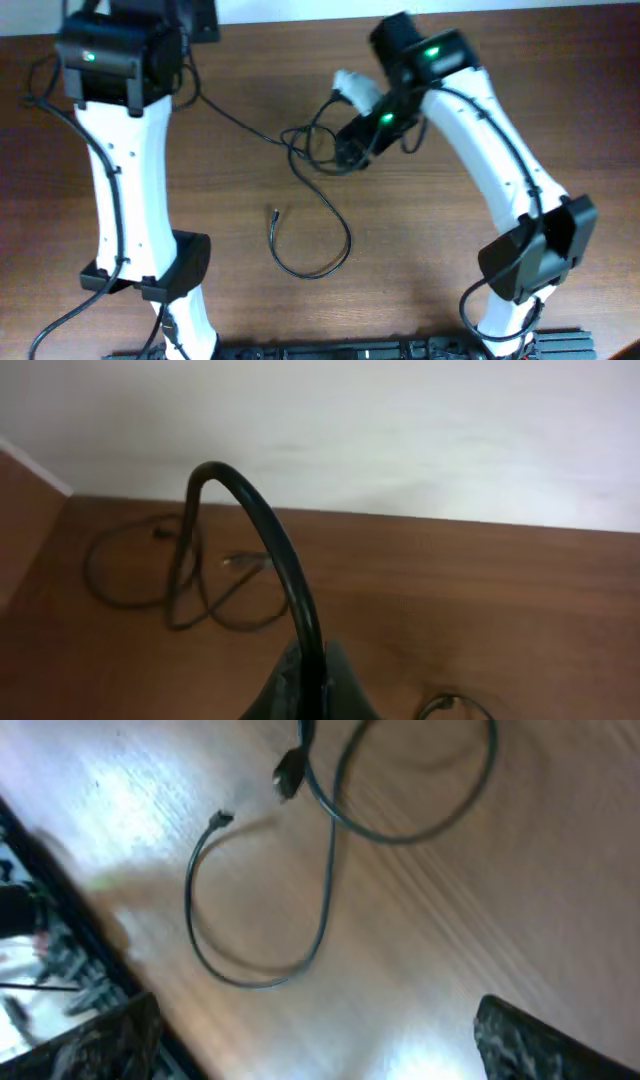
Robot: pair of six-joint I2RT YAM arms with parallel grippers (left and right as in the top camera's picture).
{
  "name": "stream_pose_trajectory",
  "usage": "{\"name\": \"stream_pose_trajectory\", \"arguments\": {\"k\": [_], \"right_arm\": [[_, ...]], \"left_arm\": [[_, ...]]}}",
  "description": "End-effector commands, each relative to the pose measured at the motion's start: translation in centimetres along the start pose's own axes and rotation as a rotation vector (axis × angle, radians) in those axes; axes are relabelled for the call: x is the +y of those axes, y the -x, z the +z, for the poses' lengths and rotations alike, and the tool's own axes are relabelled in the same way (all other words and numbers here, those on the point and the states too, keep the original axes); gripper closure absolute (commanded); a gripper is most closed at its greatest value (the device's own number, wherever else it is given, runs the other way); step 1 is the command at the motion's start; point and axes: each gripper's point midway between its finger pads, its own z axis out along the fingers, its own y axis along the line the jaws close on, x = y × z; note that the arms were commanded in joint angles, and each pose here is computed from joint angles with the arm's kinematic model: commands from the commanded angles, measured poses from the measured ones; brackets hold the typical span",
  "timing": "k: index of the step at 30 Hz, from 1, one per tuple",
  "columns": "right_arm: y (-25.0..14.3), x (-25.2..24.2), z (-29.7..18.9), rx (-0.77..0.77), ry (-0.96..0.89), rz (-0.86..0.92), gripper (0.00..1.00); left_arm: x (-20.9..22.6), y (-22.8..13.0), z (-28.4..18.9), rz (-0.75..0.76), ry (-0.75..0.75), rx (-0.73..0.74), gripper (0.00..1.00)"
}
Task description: Untangle cables
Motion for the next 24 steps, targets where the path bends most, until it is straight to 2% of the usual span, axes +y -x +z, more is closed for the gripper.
{"name": "stream_pose_trajectory", "arguments": {"k": [1, 3, 6, 11, 15, 17, 19, 20, 21, 22, 24], "right_arm": [[0.5, 1.5, 3.2, 0.004, -0.014, -0.139, 0.02], [1.3, 2.3, 6.2, -0.027, -0.021, -0.26, 0.0], [3.5, 1.1, 8.5, -0.112, -0.127, -0.332, 0.0], [6.1, 1.3, 11.7, -0.266, -0.164, -0.418, 0.01], [5.4, 1.3, 14.8, -0.236, -0.146, -0.429, 0.0], [5.2, 1.2, 15.9, -0.223, -0.14, -0.43, 0.08], [5.0, 1.1, 16.5, -0.211, -0.137, -0.426, 0.1], [4.7, 0.9, 16.9, -0.201, -0.133, -0.423, 0.14], [4.6, 0.8, 17.2, -0.194, -0.132, -0.42, 0.23], [4.5, 0.8, 17.3, -0.191, -0.131, -0.419, 0.43], [5.0, 0.8, 17.0, -0.213, -0.134, -0.399, 0.67]], "left_arm": [[2.5, 0.0, 0.1, -0.083, 0.039, 0.006, 1.0], [3.5, 0.1, 0.3, -0.096, 0.058, 0.009, 1.0], [4.2, -0.3, 0.4, -0.105, 0.058, 0.028, 1.0], [3.5, -0.5, 0.5, -0.107, 0.017, 0.04, 1.0], [3.0, -0.6, 0.5, -0.107, -0.012, 0.045, 1.0], [3.0, -0.6, 0.5, -0.107, -0.012, 0.045, 1.0], [3.1, -0.6, 0.5, -0.107, -0.012, 0.045, 1.0], [3.0, -0.5, 0.5, -0.107, -0.012, 0.044, 1.0], [3.0, -0.5, 0.5, -0.108, -0.012, 0.044, 1.0], [3.0, -0.5, 0.5, -0.108, -0.012, 0.044, 1.0], [3.1, -0.6, 0.5, -0.107, -0.012, 0.045, 1.0]]}}
